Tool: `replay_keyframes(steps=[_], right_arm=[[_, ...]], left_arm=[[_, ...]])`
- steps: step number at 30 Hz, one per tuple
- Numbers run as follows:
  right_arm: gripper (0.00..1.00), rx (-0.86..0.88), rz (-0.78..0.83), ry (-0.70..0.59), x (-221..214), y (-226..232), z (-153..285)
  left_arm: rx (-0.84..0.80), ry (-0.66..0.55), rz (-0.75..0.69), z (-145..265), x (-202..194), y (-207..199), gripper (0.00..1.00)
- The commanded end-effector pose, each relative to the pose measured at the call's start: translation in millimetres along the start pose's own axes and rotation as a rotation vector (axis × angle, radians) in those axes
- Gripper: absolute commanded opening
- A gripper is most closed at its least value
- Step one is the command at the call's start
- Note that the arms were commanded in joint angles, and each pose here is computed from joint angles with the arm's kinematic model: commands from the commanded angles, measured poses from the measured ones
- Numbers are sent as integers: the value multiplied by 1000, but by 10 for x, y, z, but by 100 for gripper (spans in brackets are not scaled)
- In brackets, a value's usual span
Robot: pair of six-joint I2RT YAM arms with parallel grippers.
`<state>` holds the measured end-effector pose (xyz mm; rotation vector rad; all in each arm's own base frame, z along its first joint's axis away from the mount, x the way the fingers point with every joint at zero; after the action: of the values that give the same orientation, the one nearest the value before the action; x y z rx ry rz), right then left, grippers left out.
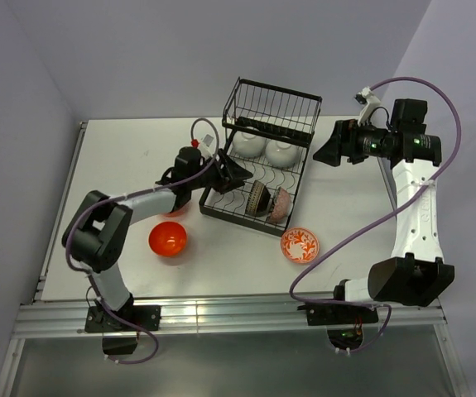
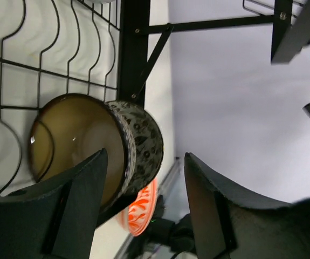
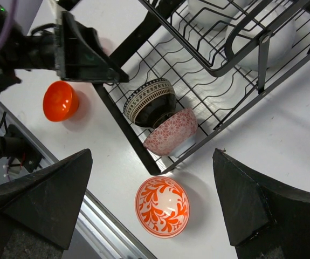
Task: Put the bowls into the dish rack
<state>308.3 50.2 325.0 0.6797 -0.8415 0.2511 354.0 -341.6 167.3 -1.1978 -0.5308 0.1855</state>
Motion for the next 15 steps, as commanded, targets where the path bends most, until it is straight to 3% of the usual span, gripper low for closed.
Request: replay_keyframes(steps=[1,2,3,8,14,15], right_arm=[[100,-30,92,-59,142,180,229],[100,-30,93,-62,140,196,246],[100,-23,98,-67,140,229,263],[100,10,92,-95,164,322,279],[100,34,80,-140,290,405,312],[100,38,69,-152,326,438,331]], left_arm=[[23,-56,-222,352,234,-282,64],[61,-39,-322,442,236,-221,64],[27,-58,-414,565,305,-405,64],[-168,125,-990,877,-11,-643,62],[-417,312,-1552,941,-703,-835,58],[-481,368,-1613,892,-989,-876,57]])
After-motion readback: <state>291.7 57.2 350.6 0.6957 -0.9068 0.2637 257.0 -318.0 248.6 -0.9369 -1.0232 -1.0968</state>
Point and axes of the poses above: each gripper's point midway between its finger pads, its own z axis back along the fingers, its own y axis along the line the jaws close on, x = y × z, the point moved 2 cm from there along z, back along the fingers, and after that the axes turned 3 degrees about -z, right-handed, at the moved point
